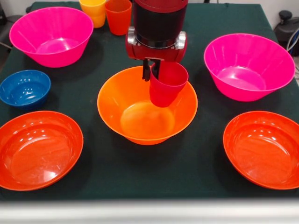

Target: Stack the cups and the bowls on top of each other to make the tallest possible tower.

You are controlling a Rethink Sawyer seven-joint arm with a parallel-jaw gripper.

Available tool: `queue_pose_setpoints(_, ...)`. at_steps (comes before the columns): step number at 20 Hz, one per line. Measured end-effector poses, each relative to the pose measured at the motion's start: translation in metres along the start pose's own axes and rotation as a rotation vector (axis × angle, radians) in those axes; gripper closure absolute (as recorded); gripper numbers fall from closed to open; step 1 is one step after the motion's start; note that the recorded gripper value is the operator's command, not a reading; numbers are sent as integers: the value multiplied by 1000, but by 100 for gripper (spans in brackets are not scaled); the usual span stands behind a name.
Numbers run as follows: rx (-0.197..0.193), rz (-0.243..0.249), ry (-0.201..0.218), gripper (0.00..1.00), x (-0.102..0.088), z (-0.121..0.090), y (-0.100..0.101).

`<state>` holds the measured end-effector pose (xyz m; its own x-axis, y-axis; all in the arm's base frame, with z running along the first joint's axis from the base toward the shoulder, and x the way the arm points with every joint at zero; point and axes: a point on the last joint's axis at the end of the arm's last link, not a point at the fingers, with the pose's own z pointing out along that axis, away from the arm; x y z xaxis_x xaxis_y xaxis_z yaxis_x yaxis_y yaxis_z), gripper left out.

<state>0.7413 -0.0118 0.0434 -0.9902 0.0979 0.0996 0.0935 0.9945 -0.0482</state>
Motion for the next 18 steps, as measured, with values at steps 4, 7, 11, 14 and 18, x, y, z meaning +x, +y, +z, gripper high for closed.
queue_pose_setpoints(4,1,-6,3,100,1,2,4)
queue_pose_setpoints(7,3,-12,2,100,2,1,7)
queue_pose_setpoints(11,5,-17,0,100,2,0,10)
queue_pose_setpoints(14,6,-20,0,100,3,-2,11)
queue_pose_setpoints(18,7,-23,2,100,5,-4,12)
